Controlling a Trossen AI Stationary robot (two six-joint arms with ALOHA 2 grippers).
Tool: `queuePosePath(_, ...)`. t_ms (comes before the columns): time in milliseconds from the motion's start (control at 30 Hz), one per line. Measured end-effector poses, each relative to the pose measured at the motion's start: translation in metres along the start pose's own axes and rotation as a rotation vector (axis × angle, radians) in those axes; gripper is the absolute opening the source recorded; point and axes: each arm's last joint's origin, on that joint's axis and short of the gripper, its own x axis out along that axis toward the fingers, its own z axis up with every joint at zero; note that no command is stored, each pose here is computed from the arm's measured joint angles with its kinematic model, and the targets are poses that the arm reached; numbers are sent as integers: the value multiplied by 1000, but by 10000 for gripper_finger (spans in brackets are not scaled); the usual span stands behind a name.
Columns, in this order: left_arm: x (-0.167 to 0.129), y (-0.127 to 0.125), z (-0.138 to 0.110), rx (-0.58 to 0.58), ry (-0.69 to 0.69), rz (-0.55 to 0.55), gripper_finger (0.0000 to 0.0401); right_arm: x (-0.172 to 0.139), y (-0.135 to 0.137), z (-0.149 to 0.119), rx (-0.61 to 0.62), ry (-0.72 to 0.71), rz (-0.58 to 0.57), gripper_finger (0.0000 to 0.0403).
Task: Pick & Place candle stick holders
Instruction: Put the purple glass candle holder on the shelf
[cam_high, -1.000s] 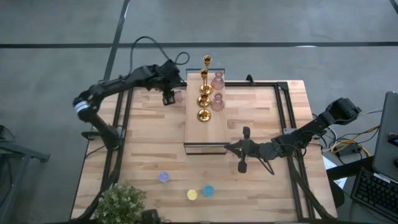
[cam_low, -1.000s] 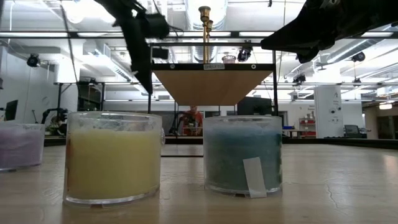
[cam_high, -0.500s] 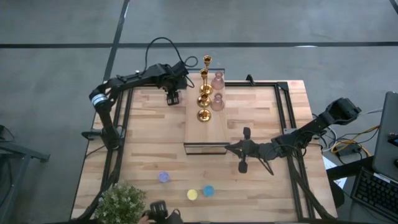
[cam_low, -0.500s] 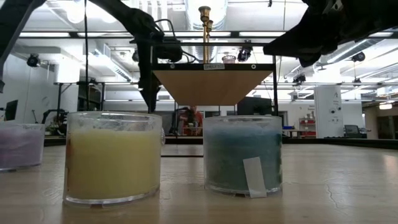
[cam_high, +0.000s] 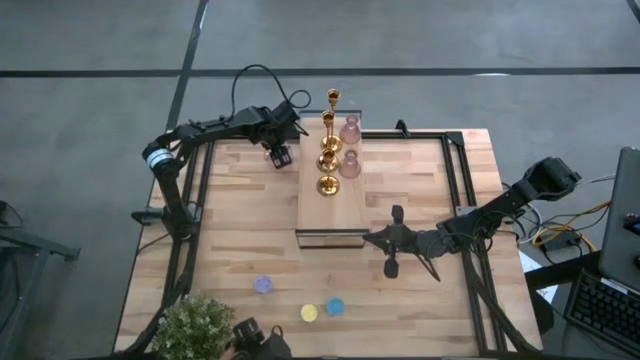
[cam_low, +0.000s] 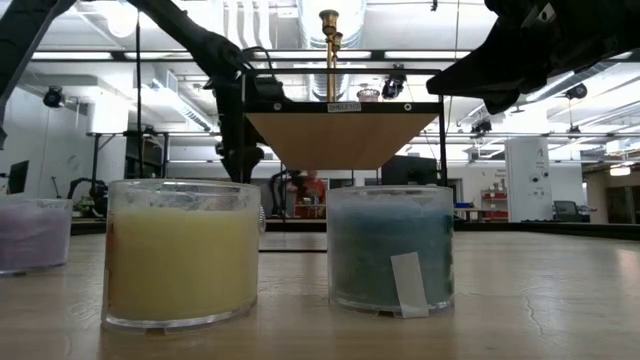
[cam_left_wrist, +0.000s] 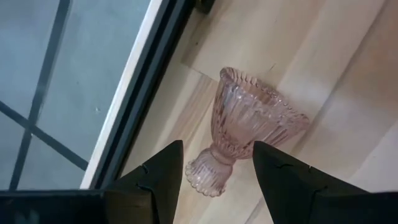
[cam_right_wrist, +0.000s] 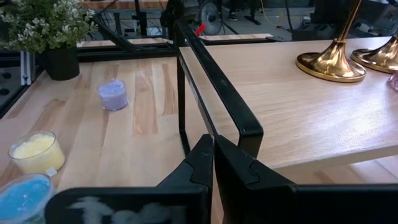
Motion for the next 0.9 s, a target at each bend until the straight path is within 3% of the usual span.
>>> queuePosePath(367, 0, 0, 2, -129, -30, -15, 197, 0, 0, 0, -2, -2, 0, 8)
queuePosePath(700, 0, -3, 4, -166, -56, -118, 197, 0, 0, 0, -2, -2, -3, 8)
queuePosePath(900, 0, -3, 5, -177, -66, -121, 197, 0, 0, 0, -1, -3, -3, 8)
